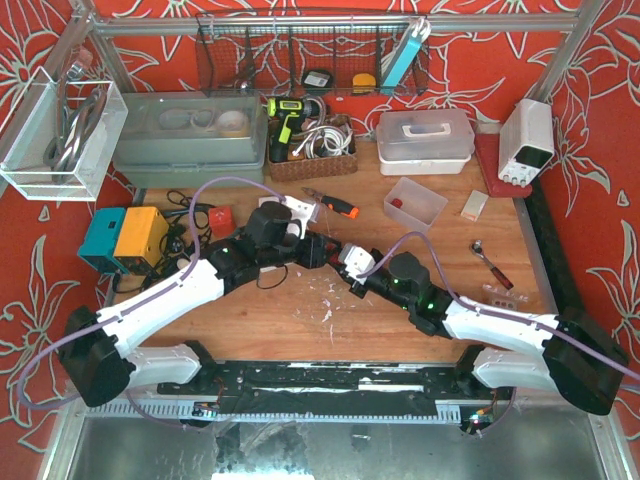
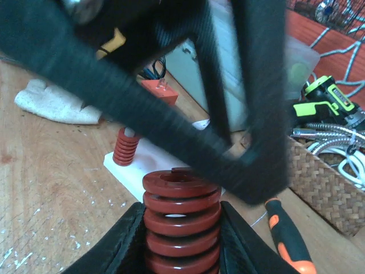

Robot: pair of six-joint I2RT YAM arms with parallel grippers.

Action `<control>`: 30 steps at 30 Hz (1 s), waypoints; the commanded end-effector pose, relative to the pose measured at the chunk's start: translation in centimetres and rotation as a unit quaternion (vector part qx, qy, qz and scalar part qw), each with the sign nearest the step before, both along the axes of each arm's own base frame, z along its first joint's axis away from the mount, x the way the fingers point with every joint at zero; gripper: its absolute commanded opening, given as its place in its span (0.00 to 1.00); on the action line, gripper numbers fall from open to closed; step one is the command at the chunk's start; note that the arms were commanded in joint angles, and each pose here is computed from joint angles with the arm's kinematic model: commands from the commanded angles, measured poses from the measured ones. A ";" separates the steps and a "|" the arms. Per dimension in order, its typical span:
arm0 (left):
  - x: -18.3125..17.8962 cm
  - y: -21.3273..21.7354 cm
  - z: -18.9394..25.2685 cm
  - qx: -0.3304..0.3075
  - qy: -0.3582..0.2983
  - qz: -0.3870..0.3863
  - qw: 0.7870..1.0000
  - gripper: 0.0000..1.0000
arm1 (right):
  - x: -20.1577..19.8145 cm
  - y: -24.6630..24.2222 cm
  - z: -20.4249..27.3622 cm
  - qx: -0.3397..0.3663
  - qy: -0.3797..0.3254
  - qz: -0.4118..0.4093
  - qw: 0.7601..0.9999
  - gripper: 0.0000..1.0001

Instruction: Install the large spring

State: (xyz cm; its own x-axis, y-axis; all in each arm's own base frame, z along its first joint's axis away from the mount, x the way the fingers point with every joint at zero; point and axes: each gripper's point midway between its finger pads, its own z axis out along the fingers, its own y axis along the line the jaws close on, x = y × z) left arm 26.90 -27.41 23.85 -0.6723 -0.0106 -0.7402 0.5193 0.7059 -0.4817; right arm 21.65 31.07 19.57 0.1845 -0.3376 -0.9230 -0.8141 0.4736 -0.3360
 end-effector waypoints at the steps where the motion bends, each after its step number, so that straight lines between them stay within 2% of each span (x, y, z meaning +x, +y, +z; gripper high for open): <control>1: -1.7 -0.6 -1.5 0.019 0.040 -0.046 0.998 0.57 | 0.0 0.3 2.1 0.022 -0.045 0.001 0.999 0.05; 4: -1.6 -0.6 -1.8 0.022 0.045 -0.043 0.998 0.56 | 0.0 0.3 1.9 0.020 -0.046 -0.001 0.999 0.05; 11: -2.0 -1.0 -2.3 0.017 0.059 -0.055 0.997 0.48 | 0.0 0.4 1.9 0.019 -0.046 -0.001 0.999 0.05; 16: -2.4 -1.6 -2.0 -0.004 0.065 -0.071 0.995 0.33 | -0.2 0.6 1.7 0.017 -0.043 0.004 0.999 0.06; 21: -2.3 -1.6 -1.4 -0.014 0.058 -0.066 0.996 0.18 | -0.1 0.7 1.5 0.015 -0.041 0.004 0.999 0.12; 26: -1.7 -1.2 -0.5 -0.022 0.039 -0.045 0.998 0.02 | 0.1 0.8 1.0 0.007 -0.031 0.000 0.999 0.27; 30: -0.6 -0.4 -0.2 -0.015 0.022 -0.013 1.000 0.00 | 0.5 0.7 1.1 0.009 -0.021 -0.014 1.000 0.46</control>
